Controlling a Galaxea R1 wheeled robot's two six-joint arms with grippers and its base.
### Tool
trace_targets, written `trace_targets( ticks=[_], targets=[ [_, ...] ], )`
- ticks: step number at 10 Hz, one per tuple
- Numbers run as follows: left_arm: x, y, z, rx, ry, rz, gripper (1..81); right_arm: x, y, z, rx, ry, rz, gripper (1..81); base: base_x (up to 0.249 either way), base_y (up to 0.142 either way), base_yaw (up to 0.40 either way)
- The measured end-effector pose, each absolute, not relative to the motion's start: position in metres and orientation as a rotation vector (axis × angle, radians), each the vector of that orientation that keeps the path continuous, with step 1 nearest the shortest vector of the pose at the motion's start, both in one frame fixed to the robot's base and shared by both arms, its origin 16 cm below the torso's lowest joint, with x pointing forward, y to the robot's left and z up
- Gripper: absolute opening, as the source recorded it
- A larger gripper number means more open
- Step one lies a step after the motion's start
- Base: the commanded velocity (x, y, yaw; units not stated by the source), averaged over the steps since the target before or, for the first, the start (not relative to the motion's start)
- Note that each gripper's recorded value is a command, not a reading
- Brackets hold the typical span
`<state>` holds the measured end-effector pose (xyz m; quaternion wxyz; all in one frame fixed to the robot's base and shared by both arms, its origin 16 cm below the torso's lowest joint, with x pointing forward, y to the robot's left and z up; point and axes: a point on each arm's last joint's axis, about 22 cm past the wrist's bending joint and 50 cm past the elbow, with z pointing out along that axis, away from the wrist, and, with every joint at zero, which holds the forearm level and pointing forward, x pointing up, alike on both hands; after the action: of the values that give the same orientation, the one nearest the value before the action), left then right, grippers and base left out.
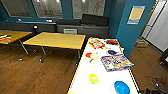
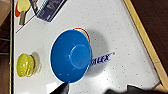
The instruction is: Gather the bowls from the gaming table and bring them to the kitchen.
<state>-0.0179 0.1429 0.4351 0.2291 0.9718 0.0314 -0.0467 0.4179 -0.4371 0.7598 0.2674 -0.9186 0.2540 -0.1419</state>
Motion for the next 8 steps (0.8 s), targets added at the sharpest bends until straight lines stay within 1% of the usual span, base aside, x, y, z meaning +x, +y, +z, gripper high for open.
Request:
trace_targets(
  ticks=[1,4,5,8],
  targets=[
    [-0.018,0.145,0.434,2.679,0.086,-0.128,81.1,0.433,-0.440,0.765,-2.466,0.704,-0.411,81.1,0.000,0.000,0.000],
    [-0.018,0.149,0.433,2.687,0.092,-0.130,81.1,0.451,-0.464,0.758,-2.415,0.924,-0.393,81.1,0.000,0.000,0.000],
    [-0.018,0.148,0.433,2.686,0.093,-0.132,81.1,0.467,-0.462,0.764,-2.403,0.919,-0.421,81.1,0.000,0.000,0.000],
    [-0.018,0.149,0.433,2.687,0.095,-0.132,81.1,0.487,-0.444,0.752,-2.396,0.906,-0.420,81.1,0.000,0.000,0.000]
  ],
)
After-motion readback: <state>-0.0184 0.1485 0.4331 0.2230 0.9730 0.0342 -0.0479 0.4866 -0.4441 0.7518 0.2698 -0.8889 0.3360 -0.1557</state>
